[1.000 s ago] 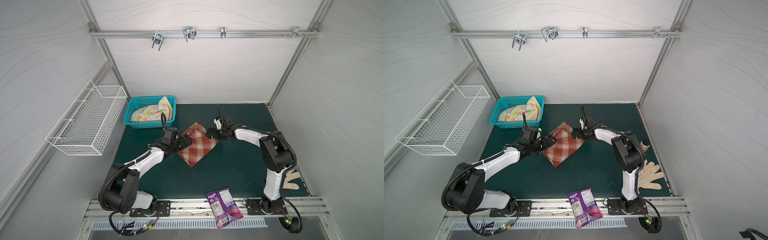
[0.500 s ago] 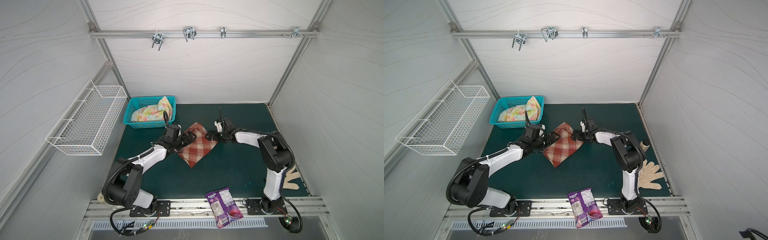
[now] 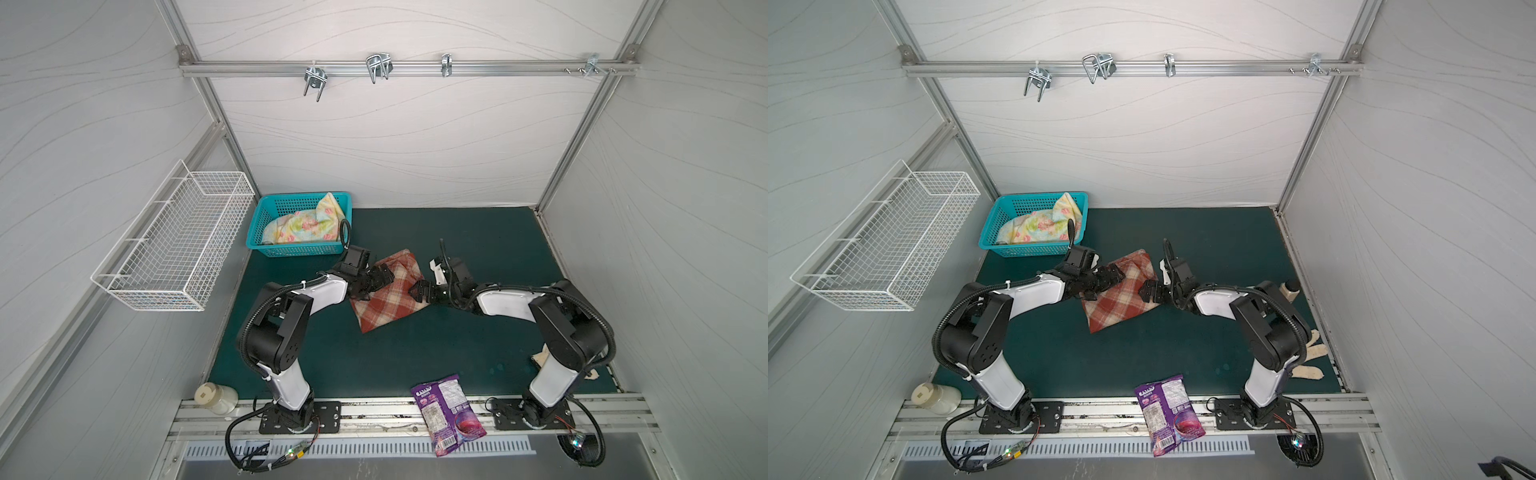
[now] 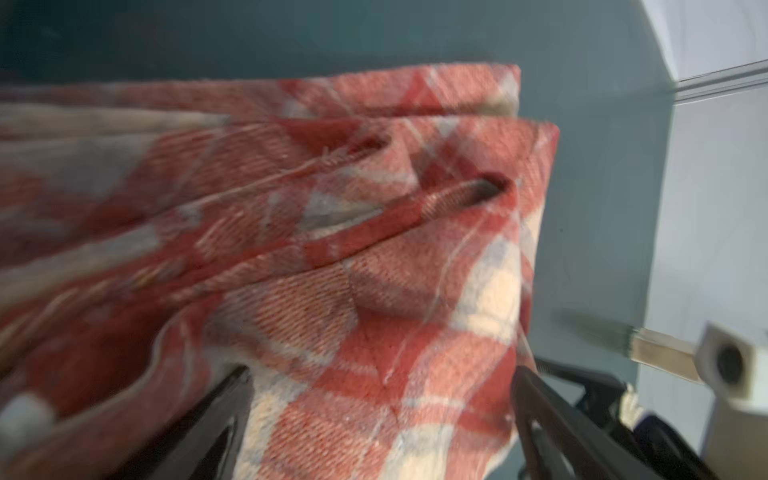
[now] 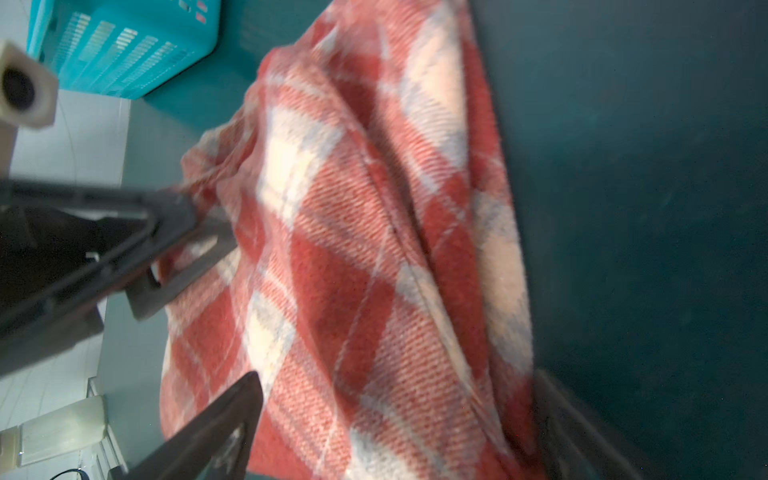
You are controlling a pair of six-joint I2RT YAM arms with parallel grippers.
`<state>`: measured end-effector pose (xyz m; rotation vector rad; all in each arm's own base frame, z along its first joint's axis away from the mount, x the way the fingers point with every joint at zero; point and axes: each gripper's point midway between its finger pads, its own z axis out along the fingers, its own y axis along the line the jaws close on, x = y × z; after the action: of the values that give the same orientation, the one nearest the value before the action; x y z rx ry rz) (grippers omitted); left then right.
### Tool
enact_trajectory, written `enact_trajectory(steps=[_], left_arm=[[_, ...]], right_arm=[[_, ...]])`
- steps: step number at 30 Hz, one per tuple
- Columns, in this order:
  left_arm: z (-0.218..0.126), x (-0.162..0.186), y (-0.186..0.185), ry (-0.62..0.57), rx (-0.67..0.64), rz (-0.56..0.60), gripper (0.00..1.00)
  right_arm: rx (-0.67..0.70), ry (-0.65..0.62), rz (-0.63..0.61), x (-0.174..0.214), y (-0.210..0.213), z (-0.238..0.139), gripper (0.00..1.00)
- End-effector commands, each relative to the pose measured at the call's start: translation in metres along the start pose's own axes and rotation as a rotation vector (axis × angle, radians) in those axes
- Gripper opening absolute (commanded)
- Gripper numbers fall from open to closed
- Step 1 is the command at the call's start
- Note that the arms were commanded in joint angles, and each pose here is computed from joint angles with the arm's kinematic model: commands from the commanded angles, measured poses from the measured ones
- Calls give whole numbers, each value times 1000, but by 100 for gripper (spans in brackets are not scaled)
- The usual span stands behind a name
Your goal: Fold and stack the skirts
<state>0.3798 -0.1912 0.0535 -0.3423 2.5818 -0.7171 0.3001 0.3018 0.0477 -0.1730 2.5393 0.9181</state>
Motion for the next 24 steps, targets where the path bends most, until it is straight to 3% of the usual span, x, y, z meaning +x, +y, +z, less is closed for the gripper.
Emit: enact_trajectory(steps=[1,6,11,15,24], left_arm=[[1,-4,15,7,-111,85,97],[-11,-16,6,-11,-111,155,97],[-39,-25,-22,-57,-15,185,97],[-70,-27,-40,-101,55,168,97],[-111,0,-36,-158,148,78,99]], right_arm=[[78,124,79,64,-10,3,99],[103,47,20,68,5,-18,99],[139,-104,-143,19,31,-56,99],[141,-110,-277,-14,53,-56,99],[-109,33,-168,-60,81,-12,99]])
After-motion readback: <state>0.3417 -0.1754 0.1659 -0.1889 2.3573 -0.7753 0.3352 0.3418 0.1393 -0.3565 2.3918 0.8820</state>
